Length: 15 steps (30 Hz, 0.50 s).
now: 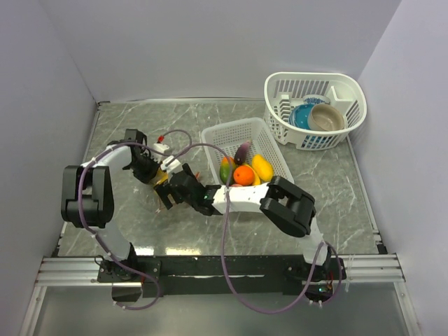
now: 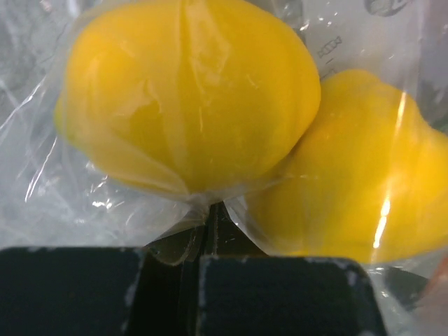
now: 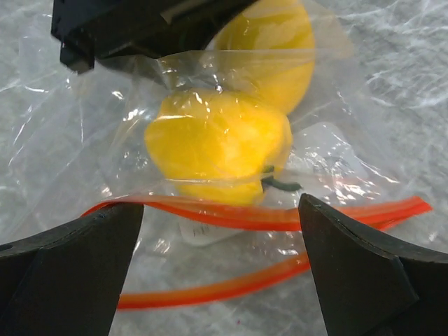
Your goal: Open the zip-top bag and remove the fake food
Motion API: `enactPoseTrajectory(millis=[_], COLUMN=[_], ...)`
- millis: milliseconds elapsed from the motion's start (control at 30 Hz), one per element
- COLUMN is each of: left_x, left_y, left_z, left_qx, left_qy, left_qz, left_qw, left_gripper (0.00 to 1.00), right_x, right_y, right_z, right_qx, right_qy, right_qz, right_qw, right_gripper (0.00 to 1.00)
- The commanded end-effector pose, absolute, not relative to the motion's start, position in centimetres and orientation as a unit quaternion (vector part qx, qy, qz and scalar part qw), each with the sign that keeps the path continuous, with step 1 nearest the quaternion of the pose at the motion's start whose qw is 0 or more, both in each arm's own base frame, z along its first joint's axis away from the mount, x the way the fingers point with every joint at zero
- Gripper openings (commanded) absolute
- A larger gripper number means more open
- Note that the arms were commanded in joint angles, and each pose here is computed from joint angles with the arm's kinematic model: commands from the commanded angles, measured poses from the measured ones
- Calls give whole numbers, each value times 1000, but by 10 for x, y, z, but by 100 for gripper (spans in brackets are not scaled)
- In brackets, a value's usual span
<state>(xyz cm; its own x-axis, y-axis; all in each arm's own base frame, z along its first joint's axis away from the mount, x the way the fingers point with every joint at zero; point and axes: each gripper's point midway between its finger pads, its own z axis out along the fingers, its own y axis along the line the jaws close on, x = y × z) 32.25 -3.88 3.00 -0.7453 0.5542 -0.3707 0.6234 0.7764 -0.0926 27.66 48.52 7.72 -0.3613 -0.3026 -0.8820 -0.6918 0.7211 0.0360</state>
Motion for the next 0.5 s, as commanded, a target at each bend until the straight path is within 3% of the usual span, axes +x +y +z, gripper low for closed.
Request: enactPoseTrajectory(millis=[0,133,267,467], left_x=[323,319,315,316], left_y=[-53,-55,-49,-41], left_z=[30,24,13,4], left_qx=[326,328,332,330], left_qy=[923,924,926,929], left_qz=[-121,-121,-107,-86], left_qw=[163,156,147,141], left_gripper=[1,1,1,1], right_x=[288,285,289,245], right_y=[499,496,457,434], right_z=[76,77,85,104], right_qx=[-304,-292,-232,-234], right_qy=[798,807,822,820], right_qz=[219,220,153,186], right_qw=[472,464,497,488], right_gripper=[100,100,100,100])
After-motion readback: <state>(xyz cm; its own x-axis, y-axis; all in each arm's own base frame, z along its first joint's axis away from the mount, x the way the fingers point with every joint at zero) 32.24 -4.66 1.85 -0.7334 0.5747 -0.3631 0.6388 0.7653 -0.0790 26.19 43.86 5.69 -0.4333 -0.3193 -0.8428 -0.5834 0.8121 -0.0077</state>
